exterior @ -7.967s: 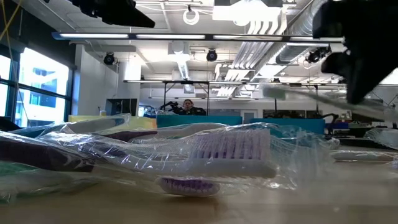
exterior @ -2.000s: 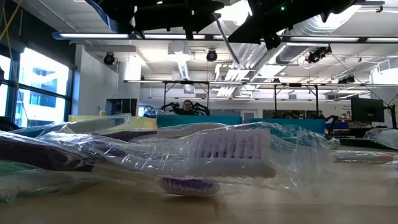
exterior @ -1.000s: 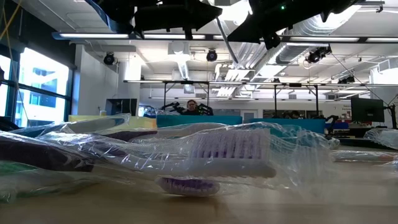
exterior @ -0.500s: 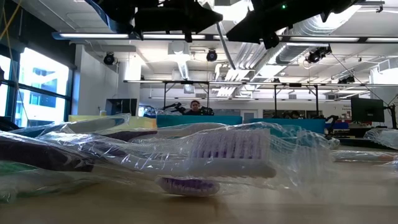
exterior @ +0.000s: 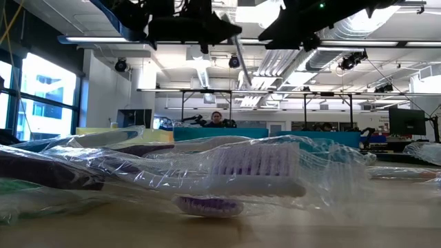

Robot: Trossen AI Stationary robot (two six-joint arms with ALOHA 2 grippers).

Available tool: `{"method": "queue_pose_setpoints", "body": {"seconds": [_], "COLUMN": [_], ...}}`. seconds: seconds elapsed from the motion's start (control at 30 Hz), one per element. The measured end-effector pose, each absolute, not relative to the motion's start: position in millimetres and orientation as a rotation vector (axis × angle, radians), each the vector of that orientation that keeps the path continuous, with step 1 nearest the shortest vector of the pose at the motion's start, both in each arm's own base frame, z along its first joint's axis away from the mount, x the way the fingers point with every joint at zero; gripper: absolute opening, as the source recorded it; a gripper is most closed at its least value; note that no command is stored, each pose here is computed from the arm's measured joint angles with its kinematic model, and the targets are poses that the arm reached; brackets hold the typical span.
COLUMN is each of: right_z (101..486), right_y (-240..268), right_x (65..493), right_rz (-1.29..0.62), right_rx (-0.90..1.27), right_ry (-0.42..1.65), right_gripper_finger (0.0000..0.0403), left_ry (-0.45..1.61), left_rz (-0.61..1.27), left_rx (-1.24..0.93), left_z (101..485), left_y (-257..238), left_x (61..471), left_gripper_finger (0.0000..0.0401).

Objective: Pick & Place Toothbrushes
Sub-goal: Put the green toothbrush into the orange bin

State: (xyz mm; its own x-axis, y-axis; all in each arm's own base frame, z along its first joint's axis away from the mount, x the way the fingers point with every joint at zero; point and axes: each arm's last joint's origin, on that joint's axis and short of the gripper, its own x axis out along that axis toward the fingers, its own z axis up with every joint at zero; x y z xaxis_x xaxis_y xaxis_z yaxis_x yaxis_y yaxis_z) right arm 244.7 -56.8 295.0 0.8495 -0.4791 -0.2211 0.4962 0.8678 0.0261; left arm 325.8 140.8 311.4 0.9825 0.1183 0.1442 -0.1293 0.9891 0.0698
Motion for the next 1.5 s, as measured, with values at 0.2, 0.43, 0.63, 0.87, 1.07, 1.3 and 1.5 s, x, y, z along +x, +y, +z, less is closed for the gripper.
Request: {"method": "queue_pose_setpoints", "body": {"seconds": [0.2, 0.43, 0.63, 0.87, 1.07, 1.3, 1.5], "right_z": [301, 301, 299, 299, 299, 299, 297], "right_y": [-56, -56, -61, -64, -64, -64, -64], "right_x": [230, 228, 228, 228, 228, 228, 227], "right_rz": [-0.578, -0.581, -0.593, -0.606, -0.606, -0.606, -0.607], "right_rx": [0.073, 0.073, 0.076, 0.078, 0.078, 0.078, 0.080], "right_ry": [0.236, 0.239, 0.254, 0.250, 0.250, 0.253, 0.271], "right_gripper_finger": [0.0205, 0.0194, 0.0192, 0.0192, 0.0192, 0.0192, 0.0192], "left_ry": [0.028, 0.183, 0.252, 0.298, 0.476, 0.651, 0.782], "left_rz": [0.197, 0.286, 0.324, 0.320, 0.283, 0.256, 0.242], "left_rx": [0.036, -0.006, -0.023, -0.017, 0.017, 0.013, -0.085], "left_z": [295, 279, 272, 274, 289, 290, 265], "left_y": [166, 190, 200, 202, 217, 235, 242], "left_x": [315, 299, 291, 295, 316, 341, 346], "left_gripper_finger": [0.0005, 0.0005, 0.0005, 0.0005, 0.0005, 0.0005, 0.0005]}}
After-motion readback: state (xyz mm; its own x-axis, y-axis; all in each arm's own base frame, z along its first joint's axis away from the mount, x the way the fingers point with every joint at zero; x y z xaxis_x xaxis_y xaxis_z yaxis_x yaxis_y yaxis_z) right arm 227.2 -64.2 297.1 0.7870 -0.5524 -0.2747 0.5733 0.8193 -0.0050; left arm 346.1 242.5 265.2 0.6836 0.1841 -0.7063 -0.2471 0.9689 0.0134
